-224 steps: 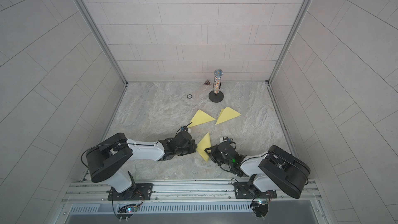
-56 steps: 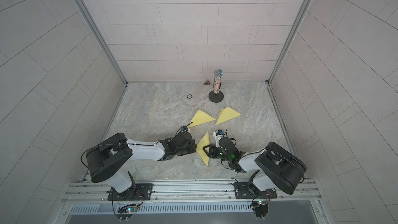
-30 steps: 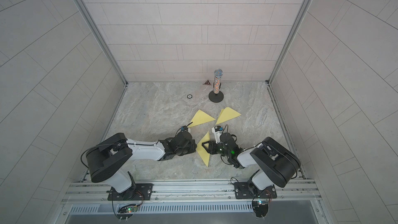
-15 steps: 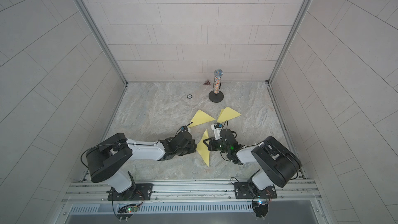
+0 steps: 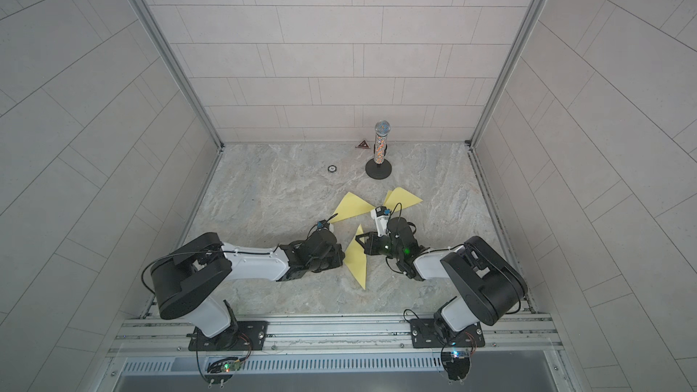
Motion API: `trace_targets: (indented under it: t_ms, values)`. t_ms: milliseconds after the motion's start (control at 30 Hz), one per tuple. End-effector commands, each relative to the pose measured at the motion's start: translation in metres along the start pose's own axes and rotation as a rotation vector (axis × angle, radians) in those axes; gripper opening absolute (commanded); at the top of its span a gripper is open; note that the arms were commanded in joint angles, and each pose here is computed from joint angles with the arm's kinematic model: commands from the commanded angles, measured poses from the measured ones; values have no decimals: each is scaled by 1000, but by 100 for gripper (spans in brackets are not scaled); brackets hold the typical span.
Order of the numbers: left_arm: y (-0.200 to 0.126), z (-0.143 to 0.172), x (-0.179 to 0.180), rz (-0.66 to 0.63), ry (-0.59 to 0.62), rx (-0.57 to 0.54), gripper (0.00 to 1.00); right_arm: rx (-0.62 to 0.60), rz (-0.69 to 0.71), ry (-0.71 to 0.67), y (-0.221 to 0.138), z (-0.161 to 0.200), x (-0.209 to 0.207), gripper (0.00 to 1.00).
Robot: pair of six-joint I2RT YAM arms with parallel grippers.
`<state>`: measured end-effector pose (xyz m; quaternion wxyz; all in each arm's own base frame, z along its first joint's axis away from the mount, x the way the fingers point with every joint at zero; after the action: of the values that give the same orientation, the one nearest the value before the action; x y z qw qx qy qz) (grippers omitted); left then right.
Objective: Fold the square paper diagonally
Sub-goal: Fold the paper at the center of the board.
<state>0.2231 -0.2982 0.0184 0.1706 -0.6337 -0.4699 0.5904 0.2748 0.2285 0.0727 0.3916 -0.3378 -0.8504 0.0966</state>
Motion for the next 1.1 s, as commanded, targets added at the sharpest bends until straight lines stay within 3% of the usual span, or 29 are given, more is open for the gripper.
trace_targets:
  t_ms: [0, 133, 233, 267, 567, 633, 667, 700, 867, 967, 1067]
  values:
    - [0, 27, 93, -339, 26, 82, 0, -4, -20, -3, 1, -3, 0, 0]
    - [0, 27, 93, -339, 27, 82, 0, -12, -28, -3, 0, -7, 1, 3]
    - [-1, 27, 93, -339, 27, 82, 0, -23, -13, -5, -1, -11, -1, 34]
    - [0, 27, 93, -338, 27, 83, 0, -21, -10, -6, -1, -12, -1, 36]
    - [0, 27, 93, -339, 27, 82, 0, -35, -26, -6, 4, -25, -2, 25]
    - [0, 27, 93, -337, 28, 84, 0, -33, -35, 2, 6, -26, -2, 13]
    - [0, 27, 93, -338, 27, 81, 0, -37, -38, 4, 7, -28, -2, 1]
    - [0, 27, 93, -338, 27, 81, 0, -45, -38, 6, 7, -30, -2, 0]
    - [0, 26, 93, -338, 27, 81, 0, -58, -40, -1, 6, -36, -1, 1]
    - [0, 26, 93, -338, 27, 80, 0, -59, -18, 2, 5, -41, -5, 23]
    - [0, 26, 93, -338, 27, 80, 0, -45, -4, 5, 5, -43, -6, 26]
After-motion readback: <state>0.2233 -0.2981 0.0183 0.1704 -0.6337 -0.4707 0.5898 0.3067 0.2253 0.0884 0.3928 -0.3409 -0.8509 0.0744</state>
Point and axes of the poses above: each gripper's point midway between its finger pads, its own y axis out along the fingers, its own x axis along the line the jaws close on, z = x × y, the point moved 1 cm from there along -y, back along the fingers, and after that the axes turned 10 degrees about -y, right-handed, at the moved point
